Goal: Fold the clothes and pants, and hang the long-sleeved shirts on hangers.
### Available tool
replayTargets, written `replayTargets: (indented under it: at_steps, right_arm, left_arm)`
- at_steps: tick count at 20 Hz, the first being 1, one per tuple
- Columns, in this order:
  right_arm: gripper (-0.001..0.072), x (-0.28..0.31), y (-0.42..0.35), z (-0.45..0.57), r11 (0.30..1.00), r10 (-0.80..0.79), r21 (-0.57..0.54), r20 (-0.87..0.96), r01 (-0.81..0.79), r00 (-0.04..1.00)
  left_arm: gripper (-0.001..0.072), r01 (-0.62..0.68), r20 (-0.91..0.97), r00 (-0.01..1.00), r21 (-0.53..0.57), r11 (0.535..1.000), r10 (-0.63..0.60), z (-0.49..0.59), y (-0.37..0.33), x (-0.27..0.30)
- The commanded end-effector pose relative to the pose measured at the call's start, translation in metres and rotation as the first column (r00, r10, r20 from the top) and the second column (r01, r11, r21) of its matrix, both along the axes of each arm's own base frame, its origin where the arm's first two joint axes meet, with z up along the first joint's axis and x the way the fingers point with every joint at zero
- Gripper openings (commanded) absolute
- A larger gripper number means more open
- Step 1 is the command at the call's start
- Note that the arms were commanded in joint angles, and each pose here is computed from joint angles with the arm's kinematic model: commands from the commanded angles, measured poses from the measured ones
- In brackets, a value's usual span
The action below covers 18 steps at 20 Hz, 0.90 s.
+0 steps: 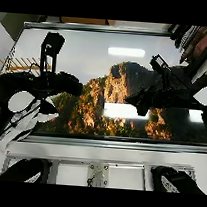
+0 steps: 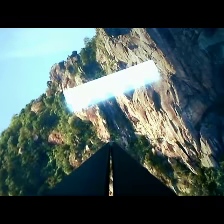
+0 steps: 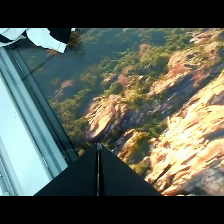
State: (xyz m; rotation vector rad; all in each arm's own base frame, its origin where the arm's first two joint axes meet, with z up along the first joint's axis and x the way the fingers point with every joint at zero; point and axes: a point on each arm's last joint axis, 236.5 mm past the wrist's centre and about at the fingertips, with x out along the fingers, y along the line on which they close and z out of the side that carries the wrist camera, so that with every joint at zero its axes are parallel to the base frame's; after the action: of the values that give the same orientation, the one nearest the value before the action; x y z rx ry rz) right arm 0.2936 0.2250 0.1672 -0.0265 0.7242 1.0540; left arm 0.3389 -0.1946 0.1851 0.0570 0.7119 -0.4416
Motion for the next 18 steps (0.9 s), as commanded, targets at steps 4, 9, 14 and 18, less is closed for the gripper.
replayTargets:
  at_steps: [4,9,14,18]
  right_arm:
    - [0.0022,0.0,0.0,-0.001,1.0,0.001,0.0,-0.002,-0.001,1.0]
    - [0.0022,0.0,0.0,-0.001,1.0,0.0,0.0,-0.002,0.0,1.0]
    - [0.0022,0.0,0.0,-0.001,1.0,0.001,0.0,-0.002,-0.001,1.0]
    - [0.0022,0.0,0.0,-0.001,1.0,0.001,0.0,-0.002,-0.001,1.0]
  left_arm:
    - [0.0015,-0.001,0.0,1.0,0.0,1.0,0.001,0.0,0.0,0.0]
    - [0.0015,-0.001,0.001,1.0,-0.001,1.0,0.001,0.0,0.0,0.0]
    - [0.0015,0.0,0.039,0.999,-0.003,1.0,0.0,0.007,0.0,0.006]
    - [0.0329,-0.066,0.093,0.994,0.147,0.987,0.053,0.004,0.036,0.02]
